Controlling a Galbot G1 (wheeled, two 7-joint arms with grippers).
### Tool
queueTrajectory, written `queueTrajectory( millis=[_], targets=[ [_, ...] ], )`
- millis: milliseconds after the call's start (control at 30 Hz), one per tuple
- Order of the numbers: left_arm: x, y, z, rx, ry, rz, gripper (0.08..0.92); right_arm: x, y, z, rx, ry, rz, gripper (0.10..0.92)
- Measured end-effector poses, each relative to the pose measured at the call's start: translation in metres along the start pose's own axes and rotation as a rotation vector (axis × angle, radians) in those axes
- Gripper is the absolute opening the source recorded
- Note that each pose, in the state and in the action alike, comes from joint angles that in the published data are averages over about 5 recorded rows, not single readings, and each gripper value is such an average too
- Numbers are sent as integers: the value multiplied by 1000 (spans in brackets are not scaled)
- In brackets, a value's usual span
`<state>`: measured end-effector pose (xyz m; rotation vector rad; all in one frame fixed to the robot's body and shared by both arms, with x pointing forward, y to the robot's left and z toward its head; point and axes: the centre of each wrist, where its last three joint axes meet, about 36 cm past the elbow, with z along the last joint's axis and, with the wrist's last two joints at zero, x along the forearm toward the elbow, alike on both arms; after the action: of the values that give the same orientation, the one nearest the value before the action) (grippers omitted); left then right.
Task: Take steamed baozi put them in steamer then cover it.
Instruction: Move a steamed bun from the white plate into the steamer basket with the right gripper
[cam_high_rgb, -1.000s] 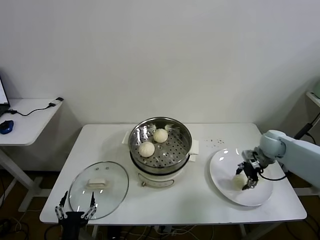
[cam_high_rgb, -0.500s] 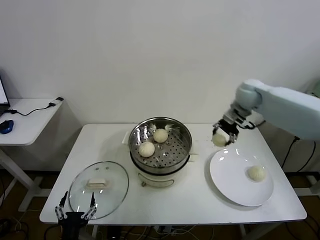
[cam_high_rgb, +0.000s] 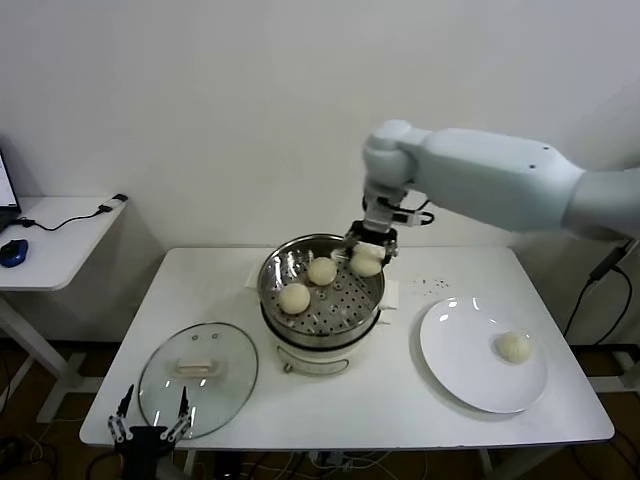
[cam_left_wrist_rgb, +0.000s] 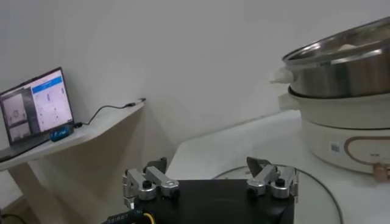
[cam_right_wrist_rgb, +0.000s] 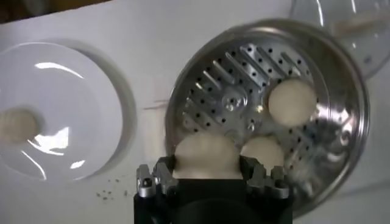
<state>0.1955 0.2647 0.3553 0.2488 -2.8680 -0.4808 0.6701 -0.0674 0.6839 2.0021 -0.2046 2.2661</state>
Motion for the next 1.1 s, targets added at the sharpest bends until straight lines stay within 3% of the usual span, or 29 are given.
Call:
queueTrajectory(
  millis=[267, 700, 967, 1100],
  targets=[
    [3, 5, 2, 12, 9, -12, 823, -43, -48, -34, 155, -38, -47, 687],
    [3, 4, 11, 22, 26, -7, 823, -90, -72, -62, 244, -93, -69, 697],
    [1, 4, 12, 23, 27, -7, 823, -91, -78, -62, 256, -89, -64, 812],
    [1, 3, 13, 24, 28, -6, 823, -84, -77, -56, 262, -84, -62, 822]
  ],
)
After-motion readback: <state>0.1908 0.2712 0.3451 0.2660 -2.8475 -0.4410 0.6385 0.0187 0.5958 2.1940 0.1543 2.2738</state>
